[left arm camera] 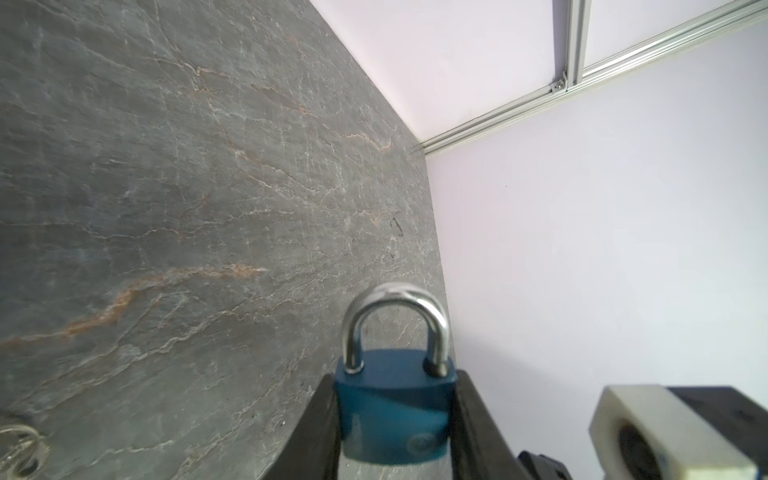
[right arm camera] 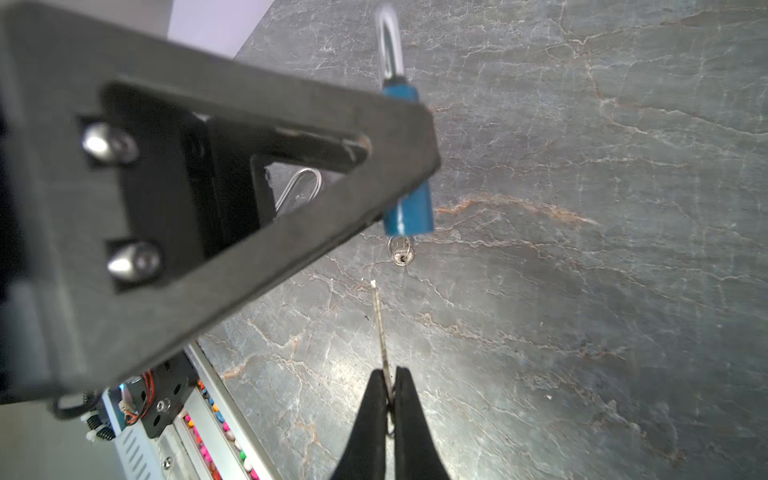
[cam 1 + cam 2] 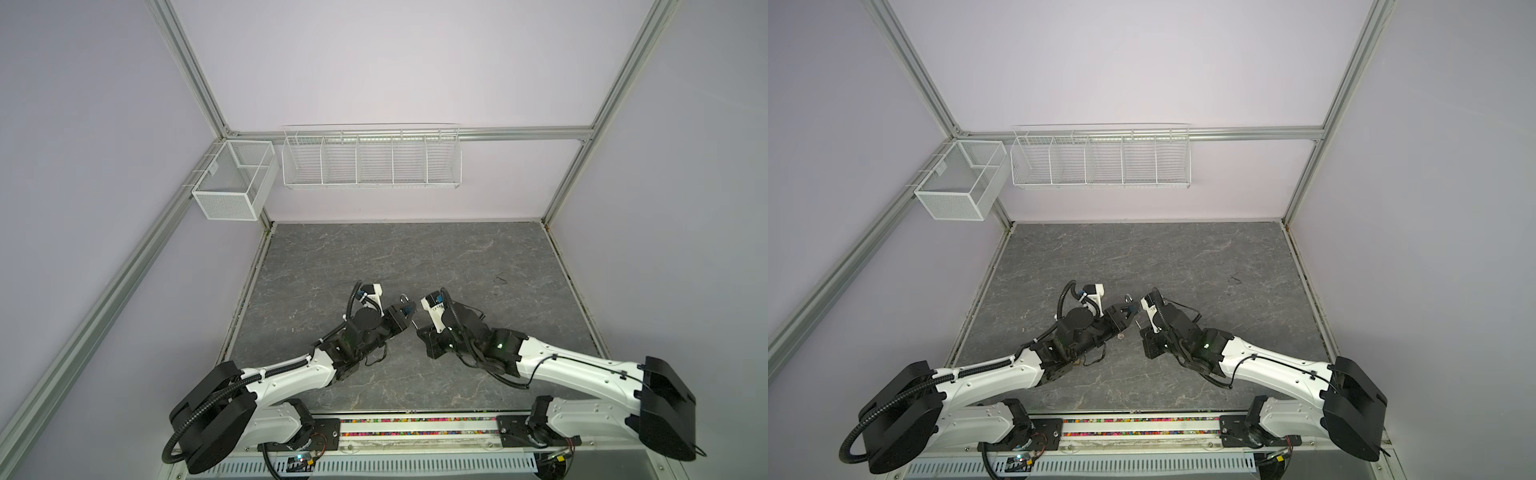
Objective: Unlock with the key
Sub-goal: 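Bring the blue padlock and the key toward each other with both grippers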
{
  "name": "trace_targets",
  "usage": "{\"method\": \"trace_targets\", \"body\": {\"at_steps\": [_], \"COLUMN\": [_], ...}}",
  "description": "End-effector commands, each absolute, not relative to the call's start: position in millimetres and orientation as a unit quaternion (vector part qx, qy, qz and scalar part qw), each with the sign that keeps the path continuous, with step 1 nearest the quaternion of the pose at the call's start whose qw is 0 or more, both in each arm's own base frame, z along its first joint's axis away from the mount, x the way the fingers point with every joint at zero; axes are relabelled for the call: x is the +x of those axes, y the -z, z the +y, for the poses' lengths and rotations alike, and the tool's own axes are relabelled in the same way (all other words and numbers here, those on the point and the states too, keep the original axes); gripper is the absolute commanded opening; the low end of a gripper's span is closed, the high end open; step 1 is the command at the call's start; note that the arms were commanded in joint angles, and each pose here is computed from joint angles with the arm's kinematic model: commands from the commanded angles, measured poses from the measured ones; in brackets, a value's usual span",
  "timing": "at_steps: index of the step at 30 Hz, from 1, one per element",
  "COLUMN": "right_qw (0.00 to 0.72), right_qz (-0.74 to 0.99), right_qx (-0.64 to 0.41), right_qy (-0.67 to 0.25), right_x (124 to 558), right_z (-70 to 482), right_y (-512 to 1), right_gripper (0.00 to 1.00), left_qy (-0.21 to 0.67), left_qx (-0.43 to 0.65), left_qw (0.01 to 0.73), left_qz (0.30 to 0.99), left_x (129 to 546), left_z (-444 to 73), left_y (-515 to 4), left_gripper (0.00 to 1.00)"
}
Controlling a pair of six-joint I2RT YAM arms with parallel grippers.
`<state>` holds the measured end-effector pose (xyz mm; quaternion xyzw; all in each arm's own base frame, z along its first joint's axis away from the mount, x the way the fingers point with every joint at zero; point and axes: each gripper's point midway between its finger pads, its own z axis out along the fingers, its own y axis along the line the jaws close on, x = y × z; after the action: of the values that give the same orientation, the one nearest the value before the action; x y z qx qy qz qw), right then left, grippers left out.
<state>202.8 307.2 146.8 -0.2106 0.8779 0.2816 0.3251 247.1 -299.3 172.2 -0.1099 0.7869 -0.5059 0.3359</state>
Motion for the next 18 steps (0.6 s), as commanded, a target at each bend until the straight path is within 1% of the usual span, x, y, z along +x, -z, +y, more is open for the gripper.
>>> {"method": "trace_targets", "body": {"at_steps": [1, 7, 18], "right_qw": [0.331, 0.325, 0.322], "right_qz": [0.883, 0.89, 0.888], "right_qx": [-0.201, -0.196, -0.198], "right_qy": [-0.265, -0.251, -0.261], "right_x": [209.2, 211.8, 213.6], "right_z": [304.6, 301.4, 310.7], "right_y": [-150.7, -148.3, -153.1], "right_gripper": [0.07, 0.07, 0.07], "left_qy": [0.529, 0.517, 0.498], "left_qx": [-0.101, -0.092, -0.102], "left_qw": [0.352, 0.367, 0.379], "left_qz": [0.766, 0.768, 0.773], "left_x": [243.7, 241.7, 244.8], "left_z": [-298.1, -291.1, -283.0], "left_y": [-192.5, -195.7, -188.1], "left_gripper": [0.0, 0.0, 0.0]}}
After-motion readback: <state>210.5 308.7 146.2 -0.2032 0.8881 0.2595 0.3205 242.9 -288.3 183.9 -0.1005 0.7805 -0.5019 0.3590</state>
